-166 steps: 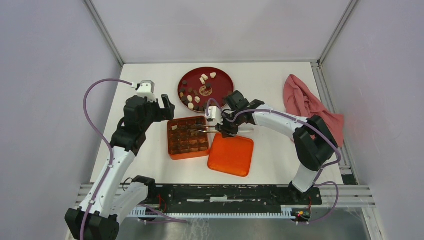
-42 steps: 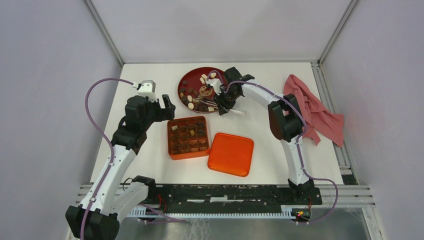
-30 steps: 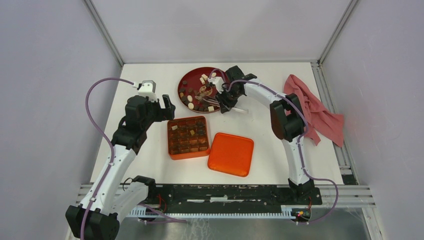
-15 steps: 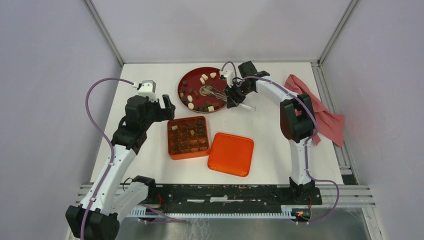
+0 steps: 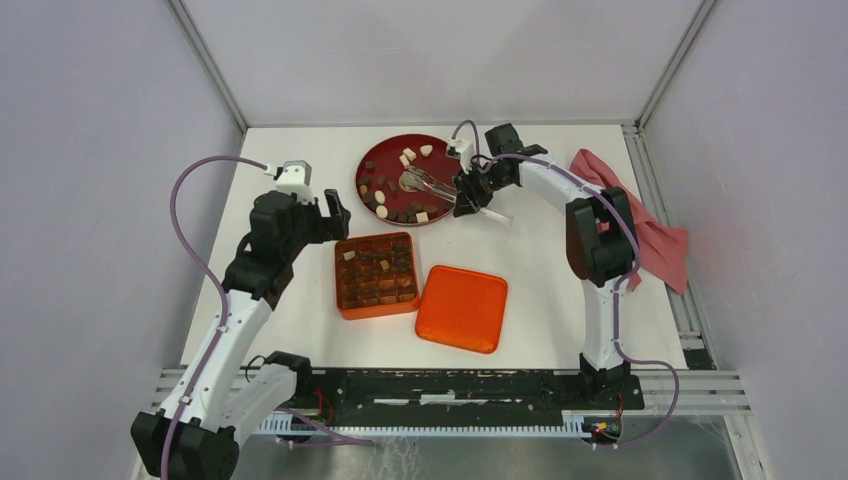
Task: Pack the chocolate
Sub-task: Place the fake chocolate in the packing box.
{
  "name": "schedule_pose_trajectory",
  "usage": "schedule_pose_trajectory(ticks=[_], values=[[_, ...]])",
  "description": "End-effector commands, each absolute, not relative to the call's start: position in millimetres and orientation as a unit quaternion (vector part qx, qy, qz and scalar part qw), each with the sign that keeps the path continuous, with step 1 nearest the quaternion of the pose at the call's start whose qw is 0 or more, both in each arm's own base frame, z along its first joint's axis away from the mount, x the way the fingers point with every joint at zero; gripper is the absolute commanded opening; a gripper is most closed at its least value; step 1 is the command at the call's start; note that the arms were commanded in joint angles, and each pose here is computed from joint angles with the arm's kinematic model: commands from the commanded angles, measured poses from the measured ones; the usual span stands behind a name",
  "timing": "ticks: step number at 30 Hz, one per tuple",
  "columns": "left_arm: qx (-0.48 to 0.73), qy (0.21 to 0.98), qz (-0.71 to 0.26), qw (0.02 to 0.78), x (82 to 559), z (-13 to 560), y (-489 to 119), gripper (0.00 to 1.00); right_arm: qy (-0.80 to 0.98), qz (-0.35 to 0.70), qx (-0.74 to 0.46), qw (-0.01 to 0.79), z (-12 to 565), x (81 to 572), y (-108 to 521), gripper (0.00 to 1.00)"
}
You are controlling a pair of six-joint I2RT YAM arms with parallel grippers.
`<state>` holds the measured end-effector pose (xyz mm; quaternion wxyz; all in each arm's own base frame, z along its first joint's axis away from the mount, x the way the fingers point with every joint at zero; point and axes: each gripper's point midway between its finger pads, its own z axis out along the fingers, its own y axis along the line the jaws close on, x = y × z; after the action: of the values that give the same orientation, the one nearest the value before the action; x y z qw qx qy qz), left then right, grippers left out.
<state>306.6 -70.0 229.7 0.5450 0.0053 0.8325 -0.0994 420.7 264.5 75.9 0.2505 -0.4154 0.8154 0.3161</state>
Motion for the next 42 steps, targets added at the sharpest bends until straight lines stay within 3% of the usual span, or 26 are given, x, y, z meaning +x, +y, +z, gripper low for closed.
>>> schedule_pose_trajectory(ticks=[1, 13, 19, 27, 36, 42], values=[[0.017, 0.824, -0.085, 0.559, 310.2, 234.8, -66.4, 0.95, 0.786, 0.347, -0.419, 0.293, 111.2, 425.9, 272.2, 0.00], [0.014, 0.821, -0.082, 0.565, 309.6, 237.5, -64.6, 0.94, 0.749, 0.378, -0.446, 0.312, 141.7, 400.3, 272.3, 0.00], [0.008, 0.816, -0.078, 0.573, 308.1, 241.9, -61.8, 0.94, 0.702, 0.377, -0.510, 0.324, 162.8, 350.2, 282.9, 0.00], [-0.017, 0.793, -0.058, 0.606, 301.5, 259.3, -48.2, 0.98, 0.654, 0.315, -0.611, 0.317, 140.4, 271.0, 314.4, 0.00], [-0.021, 0.794, -0.054, 0.605, 301.7, 258.5, -46.1, 0.97, 0.671, 0.277, -0.631, 0.273, 101.8, 263.3, 336.8, 0.00], [-0.014, 0.798, -0.059, 0.600, 302.8, 255.7, -49.4, 0.97, 0.681, 0.269, -0.626, 0.268, 94.7, 268.0, 342.6, 0.05]])
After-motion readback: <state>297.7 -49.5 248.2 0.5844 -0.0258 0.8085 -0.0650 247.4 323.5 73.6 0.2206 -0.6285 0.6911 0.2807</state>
